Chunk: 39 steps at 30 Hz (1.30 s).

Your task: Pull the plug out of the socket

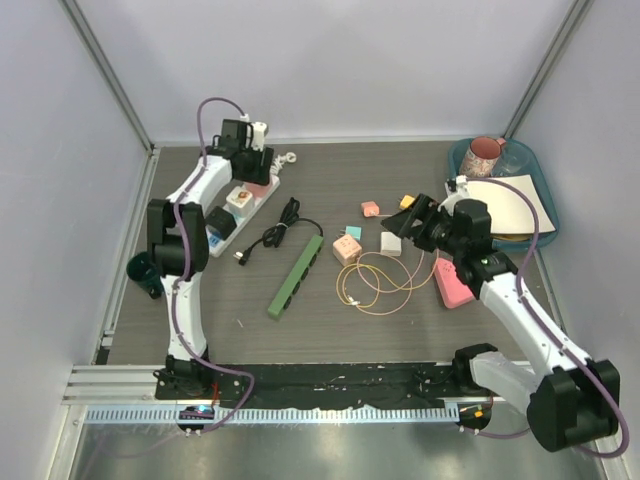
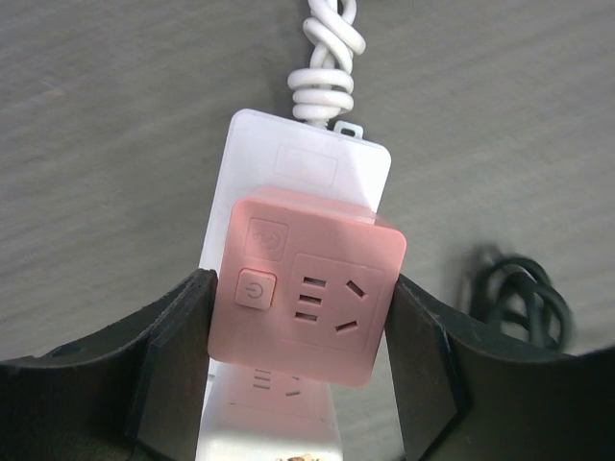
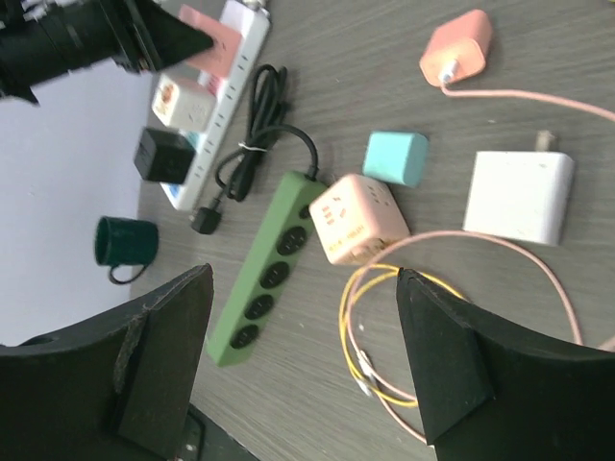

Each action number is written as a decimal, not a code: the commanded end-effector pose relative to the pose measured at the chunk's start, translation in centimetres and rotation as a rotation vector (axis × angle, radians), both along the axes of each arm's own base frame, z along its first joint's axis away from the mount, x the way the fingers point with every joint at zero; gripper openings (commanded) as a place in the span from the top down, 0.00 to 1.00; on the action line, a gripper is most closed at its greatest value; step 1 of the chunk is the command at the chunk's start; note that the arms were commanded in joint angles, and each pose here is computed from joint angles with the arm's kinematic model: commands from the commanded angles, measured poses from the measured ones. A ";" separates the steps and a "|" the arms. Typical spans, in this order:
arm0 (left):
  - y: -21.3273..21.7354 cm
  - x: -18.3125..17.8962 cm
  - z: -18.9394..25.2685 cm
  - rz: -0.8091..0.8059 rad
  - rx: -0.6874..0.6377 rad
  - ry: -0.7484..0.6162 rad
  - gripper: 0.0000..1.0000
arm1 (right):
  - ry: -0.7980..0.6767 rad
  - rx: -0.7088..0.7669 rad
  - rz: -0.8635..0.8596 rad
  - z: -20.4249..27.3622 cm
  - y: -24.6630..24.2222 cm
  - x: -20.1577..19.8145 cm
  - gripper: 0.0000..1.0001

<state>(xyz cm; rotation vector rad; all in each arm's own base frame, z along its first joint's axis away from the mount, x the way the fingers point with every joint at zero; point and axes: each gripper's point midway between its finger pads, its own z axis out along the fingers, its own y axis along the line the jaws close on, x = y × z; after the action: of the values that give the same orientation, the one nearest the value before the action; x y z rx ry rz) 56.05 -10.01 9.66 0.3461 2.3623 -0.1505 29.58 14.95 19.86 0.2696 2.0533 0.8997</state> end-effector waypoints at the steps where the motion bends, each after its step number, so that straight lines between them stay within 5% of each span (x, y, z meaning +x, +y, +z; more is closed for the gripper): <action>1: -3.6 -1.1 9.1 -0.067 -0.081 -0.219 1.00 | -0.093 0.175 0.023 5.2 2.7 4.2 0.19; 9: -4.1 -5.0 15.3 -0.067 -0.079 -0.424 1.00 | -0.087 0.205 0.083 7.2 7.4 11.2 0.21; 15: -5.6 -9.1 17.3 -0.162 -0.111 -0.456 1.00 | -0.103 0.312 0.237 7.6 13.1 13.8 0.24; 22: -6.1 -13.5 18.5 -0.249 -0.155 -0.501 1.00 | -0.100 0.331 0.385 6.6 18.4 15.3 0.26; 39: -6.2 -15.0 18.3 -0.260 -0.192 -0.556 1.00 | 0.006 0.231 0.420 0.7 24.9 16.0 0.32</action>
<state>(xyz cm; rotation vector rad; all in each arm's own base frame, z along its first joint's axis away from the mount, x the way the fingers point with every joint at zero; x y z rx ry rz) 39.32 -15.15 20.06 0.5410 2.0230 -0.3396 45.03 39.06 20.01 -0.0160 2.0593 1.4297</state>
